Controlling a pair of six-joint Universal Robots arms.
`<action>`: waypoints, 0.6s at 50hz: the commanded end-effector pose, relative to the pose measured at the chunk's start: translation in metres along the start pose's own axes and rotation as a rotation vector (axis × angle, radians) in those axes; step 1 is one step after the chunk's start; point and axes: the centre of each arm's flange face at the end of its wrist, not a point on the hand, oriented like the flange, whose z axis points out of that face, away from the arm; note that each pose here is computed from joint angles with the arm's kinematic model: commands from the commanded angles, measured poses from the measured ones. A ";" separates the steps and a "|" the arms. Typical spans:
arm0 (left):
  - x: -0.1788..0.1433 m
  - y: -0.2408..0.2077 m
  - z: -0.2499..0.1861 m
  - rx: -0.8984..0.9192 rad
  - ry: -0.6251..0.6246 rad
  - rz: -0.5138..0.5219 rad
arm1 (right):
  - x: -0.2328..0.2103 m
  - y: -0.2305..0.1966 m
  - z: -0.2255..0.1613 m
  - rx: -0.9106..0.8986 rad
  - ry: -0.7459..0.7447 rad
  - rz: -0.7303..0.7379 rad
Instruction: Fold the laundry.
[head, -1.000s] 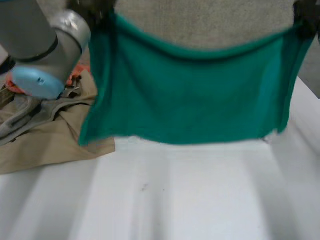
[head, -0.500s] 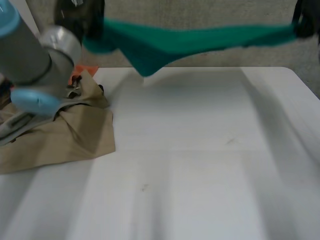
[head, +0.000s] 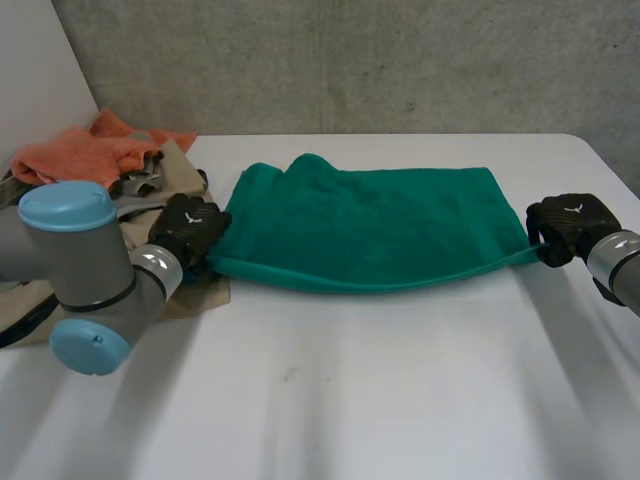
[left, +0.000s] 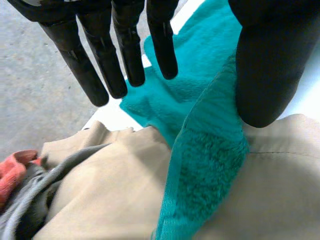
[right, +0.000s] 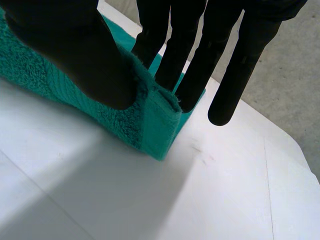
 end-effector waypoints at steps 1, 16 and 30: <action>-0.012 0.001 -0.007 -0.029 -0.039 -0.047 | 0.001 0.001 -0.002 0.005 0.006 0.023; -0.018 0.026 -0.003 -0.123 -0.011 -0.068 | 0.002 0.003 -0.003 -0.003 0.005 0.013; -0.007 0.021 -0.012 -0.143 0.066 -0.051 | 0.007 -0.005 -0.013 -0.010 0.001 -0.017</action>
